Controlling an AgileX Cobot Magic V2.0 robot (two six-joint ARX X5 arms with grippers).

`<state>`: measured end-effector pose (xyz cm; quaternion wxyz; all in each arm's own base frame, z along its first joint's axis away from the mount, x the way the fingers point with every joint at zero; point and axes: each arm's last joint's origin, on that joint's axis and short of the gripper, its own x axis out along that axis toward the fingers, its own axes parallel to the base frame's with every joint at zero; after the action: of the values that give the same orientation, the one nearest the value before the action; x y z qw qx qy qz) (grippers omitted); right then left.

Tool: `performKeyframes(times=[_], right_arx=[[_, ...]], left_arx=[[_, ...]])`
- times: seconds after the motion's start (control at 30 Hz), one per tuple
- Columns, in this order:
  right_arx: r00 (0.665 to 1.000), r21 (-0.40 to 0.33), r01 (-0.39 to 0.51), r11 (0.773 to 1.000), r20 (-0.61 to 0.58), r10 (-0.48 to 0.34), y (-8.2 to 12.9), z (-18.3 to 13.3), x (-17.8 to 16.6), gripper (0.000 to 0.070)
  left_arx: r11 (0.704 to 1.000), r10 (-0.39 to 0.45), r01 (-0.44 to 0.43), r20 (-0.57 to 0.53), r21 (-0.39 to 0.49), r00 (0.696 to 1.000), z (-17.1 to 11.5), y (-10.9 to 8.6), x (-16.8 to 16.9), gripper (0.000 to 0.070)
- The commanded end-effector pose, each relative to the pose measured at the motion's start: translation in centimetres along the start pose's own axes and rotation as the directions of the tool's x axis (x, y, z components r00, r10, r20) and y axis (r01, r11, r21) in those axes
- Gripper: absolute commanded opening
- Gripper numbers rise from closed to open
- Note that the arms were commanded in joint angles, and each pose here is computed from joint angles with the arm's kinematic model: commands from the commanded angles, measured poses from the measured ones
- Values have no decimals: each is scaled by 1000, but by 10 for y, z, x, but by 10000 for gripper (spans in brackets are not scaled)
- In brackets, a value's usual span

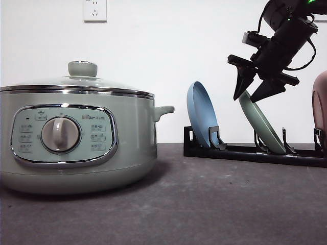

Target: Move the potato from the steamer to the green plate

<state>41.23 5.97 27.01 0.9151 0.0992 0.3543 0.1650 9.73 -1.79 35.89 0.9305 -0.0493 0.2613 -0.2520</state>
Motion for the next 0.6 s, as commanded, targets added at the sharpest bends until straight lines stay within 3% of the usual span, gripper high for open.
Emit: performKeyframes(times=[0.0, 0.27, 0.57], right_arx=[[1000, 8, -5, 1000, 12, 5, 1, 4, 5, 96], [1000, 14, -6, 1000, 14, 5, 1, 4, 5, 6], [998, 18, -50, 999, 37, 49, 6, 13, -4, 4]], left_arx=[[1000, -7, 6, 22, 28, 1000, 5, -2, -3, 561], [1000, -7, 6, 22, 28, 1000, 5, -2, -3, 561], [1000, -7, 6, 22, 28, 1000, 5, -2, -3, 561]])
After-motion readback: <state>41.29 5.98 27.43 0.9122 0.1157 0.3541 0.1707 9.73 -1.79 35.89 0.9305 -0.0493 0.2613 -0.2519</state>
